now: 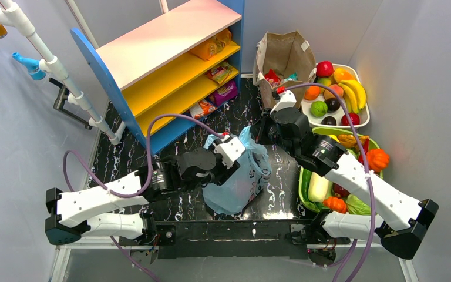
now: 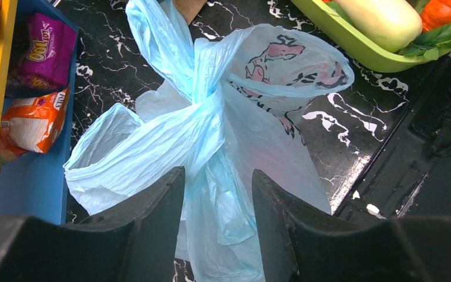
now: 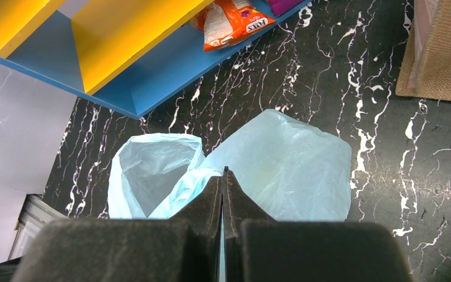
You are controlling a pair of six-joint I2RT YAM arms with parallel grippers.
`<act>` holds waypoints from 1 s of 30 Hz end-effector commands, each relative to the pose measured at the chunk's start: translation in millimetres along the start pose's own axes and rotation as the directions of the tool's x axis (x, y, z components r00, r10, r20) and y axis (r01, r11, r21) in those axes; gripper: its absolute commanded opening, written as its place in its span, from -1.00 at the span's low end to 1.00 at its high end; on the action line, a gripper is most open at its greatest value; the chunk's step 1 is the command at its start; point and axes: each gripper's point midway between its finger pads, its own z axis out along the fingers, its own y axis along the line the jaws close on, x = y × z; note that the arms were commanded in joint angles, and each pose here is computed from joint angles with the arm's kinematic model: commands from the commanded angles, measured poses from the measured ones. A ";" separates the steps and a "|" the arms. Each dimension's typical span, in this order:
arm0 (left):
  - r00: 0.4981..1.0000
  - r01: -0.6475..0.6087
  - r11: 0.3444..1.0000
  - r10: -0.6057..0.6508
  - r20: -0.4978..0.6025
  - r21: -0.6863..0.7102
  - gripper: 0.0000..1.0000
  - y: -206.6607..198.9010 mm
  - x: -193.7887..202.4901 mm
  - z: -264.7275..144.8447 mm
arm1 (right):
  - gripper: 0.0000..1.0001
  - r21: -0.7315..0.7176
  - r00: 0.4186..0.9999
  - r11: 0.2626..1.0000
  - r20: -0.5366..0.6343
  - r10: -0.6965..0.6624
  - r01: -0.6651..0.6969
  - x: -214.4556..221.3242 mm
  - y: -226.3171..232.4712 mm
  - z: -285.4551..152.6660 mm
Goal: Place the food into the grocery bag and tie it
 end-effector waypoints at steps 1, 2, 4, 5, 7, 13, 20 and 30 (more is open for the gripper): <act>0.999 0.015 0.999 -0.013 0.041 -0.041 -0.17 4.0 -20.5 -5.6 | -0.97 -0.033 0.997 0.999 0.071 0.010 -0.008 -25.4 9.0 -16.3; 1.000 0.004 0.999 -0.003 0.031 -0.050 -0.19 3.9 -18.5 -4.7 | -0.97 -0.036 0.997 0.999 0.072 0.009 -0.007 -25.5 9.2 -17.0; 1.000 -0.014 0.997 0.015 0.014 -0.077 -0.21 4.7 -15.8 -2.9 | -0.97 -0.041 0.998 0.999 0.070 0.007 -0.004 -25.6 9.9 -18.5; 1.000 -0.024 0.996 0.025 0.008 -0.091 -0.19 5.0 -14.6 -2.1 | -0.97 -0.044 0.998 0.999 0.069 0.005 -0.002 -25.8 10.5 -19.2; 0.999 -0.038 0.993 0.037 -0.006 -0.114 -0.09 6.8 -11.8 -0.7 | -0.97 -0.050 0.998 0.999 0.065 0.005 -0.001 -25.7 11.4 -20.4; 0.997 -0.071 0.987 0.064 -0.053 -0.141 -0.01 4.6 -4.0 7.7 | -0.97 -0.057 0.998 0.998 0.061 0.004 0.000 -26.0 12.2 -24.0; 0.989 -0.136 0.953 0.113 -0.100 -0.272 -0.68 24.4 2.7 9.1 | -0.97 -0.060 0.998 0.998 0.060 0.010 -0.006 -24.1 10.4 -27.4; 0.998 -0.065 0.976 0.059 -0.034 -0.207 -1.00 29.4 -5.1 -23.6 | -0.97 0.005 0.994 1.000 0.105 0.025 -0.026 -35.4 -0.8 -31.8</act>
